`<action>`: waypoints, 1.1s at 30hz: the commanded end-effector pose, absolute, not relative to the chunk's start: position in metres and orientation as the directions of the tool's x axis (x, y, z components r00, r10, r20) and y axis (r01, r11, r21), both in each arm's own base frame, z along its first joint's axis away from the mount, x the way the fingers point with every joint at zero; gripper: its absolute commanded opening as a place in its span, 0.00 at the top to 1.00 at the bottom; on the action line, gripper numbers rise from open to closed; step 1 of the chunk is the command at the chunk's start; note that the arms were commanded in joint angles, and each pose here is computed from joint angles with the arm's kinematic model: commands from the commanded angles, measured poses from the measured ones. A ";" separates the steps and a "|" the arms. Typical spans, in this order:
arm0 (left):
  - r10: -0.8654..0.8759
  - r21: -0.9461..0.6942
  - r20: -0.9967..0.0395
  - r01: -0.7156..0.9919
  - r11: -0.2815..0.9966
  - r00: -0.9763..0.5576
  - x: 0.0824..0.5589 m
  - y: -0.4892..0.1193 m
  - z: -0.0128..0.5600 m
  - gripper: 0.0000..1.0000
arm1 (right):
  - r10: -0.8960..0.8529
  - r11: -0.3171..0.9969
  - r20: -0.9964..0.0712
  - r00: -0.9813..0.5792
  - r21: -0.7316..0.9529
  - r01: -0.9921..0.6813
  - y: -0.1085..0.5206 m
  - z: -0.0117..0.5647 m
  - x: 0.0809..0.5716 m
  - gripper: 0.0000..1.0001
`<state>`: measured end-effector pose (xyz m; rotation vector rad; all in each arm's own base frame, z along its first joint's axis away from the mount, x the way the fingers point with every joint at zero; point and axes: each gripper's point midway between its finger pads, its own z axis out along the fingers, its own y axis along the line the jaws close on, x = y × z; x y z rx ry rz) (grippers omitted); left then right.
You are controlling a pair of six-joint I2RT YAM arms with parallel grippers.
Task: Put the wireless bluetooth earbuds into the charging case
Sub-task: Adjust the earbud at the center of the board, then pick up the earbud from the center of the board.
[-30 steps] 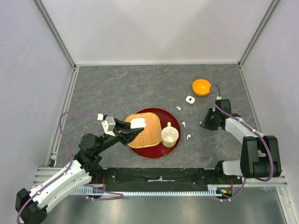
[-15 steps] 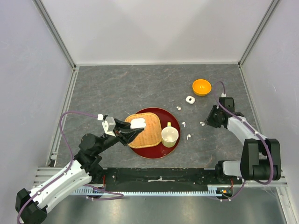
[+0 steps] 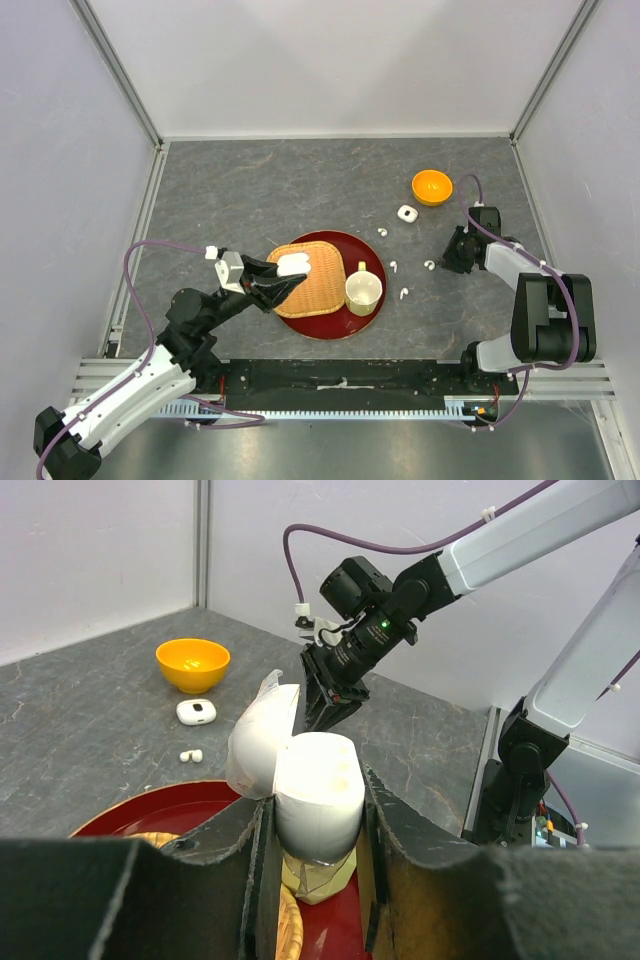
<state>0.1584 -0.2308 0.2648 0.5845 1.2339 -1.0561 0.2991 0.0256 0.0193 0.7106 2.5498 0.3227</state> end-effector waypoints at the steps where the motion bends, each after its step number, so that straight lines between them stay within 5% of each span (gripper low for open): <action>1: -0.344 -0.166 -0.939 0.880 0.444 -0.003 0.160 -0.229 0.271 0.98 | 0.543 0.828 -0.404 -0.736 0.403 0.389 0.033 0.031 0.316 0.70; 15: -0.340 -0.157 -0.941 0.882 0.444 0.003 0.160 -0.230 0.272 0.98 | 0.550 0.824 -0.449 -0.704 0.429 0.370 0.031 0.043 0.327 0.69; 33: -0.339 -0.166 -0.941 0.880 0.446 -0.006 0.160 -0.229 0.271 0.98 | 0.645 0.722 -0.281 -0.710 0.526 0.448 0.056 0.023 0.295 0.64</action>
